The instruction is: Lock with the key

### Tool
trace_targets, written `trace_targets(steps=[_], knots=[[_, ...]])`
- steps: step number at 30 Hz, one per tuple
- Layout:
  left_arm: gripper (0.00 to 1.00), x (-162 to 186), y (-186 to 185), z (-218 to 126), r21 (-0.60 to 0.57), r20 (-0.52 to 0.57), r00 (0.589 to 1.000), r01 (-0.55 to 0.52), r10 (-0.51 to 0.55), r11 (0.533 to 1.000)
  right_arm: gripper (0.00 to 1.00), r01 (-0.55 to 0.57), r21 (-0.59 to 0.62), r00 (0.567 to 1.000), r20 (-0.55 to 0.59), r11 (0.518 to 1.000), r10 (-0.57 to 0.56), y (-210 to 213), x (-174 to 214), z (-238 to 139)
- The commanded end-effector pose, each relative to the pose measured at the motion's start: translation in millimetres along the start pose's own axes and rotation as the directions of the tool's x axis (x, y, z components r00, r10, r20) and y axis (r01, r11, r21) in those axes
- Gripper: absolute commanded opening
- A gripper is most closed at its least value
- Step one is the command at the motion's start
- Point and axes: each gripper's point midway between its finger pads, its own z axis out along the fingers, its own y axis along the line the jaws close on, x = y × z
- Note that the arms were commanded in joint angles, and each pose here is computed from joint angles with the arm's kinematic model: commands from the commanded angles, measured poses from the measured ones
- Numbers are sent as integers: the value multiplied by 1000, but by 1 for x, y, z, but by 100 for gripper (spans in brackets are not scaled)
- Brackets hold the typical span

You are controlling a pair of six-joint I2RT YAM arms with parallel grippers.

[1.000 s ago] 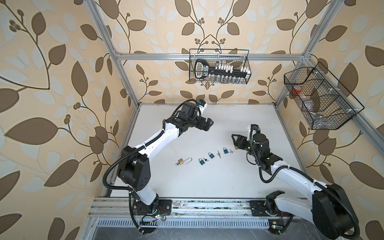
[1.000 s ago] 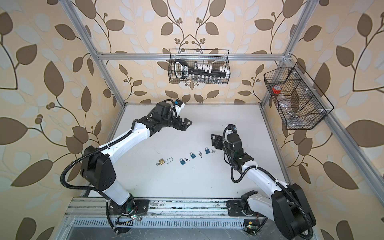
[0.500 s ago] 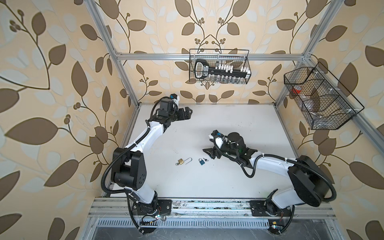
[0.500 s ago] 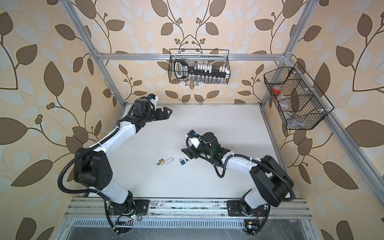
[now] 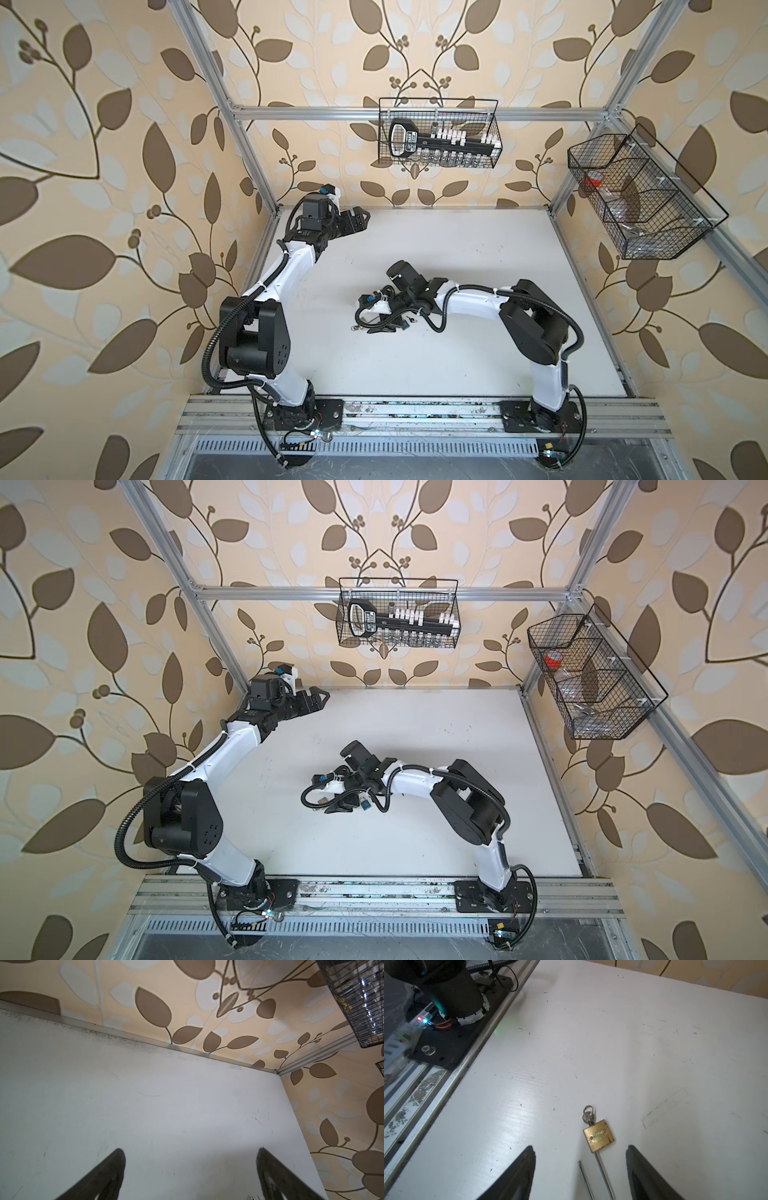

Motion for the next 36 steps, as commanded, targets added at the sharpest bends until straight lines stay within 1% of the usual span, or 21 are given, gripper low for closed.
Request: trace_targets(steps=[1, 8, 15, 20, 27, 32, 36], knots=[[97, -20, -16, -16, 74, 57, 998, 7, -11, 997, 67, 33, -125, 998, -57, 992, -41, 16, 14, 14], [97, -19, -18, -12, 126, 35, 999, 23, -28, 992, 64, 50, -165, 988, -138, 985, -73, 3, 33, 35], [96, -18, -15, -8, 133, 15, 999, 40, -42, 990, 63, 42, -160, 987, -149, 986, -66, -14, 41, 45], [96, -19, -12, -8, 134, 13, 999, 47, -49, 990, 60, 31, -184, 979, -192, 982, -67, -16, 54, 49], [96, -20, -9, -7, 138, 12, 998, 62, -64, 989, 47, 19, -208, 972, -226, 978, -66, -13, 66, 47], [96, -22, -7, -8, 143, 14, 997, 72, -75, 987, 38, 25, -214, 978, -198, 976, -69, -12, 60, 45], [96, -23, -6, -9, 141, 16, 997, 71, -74, 987, 31, 31, -188, 986, -157, 982, -61, -17, 48, 44]])
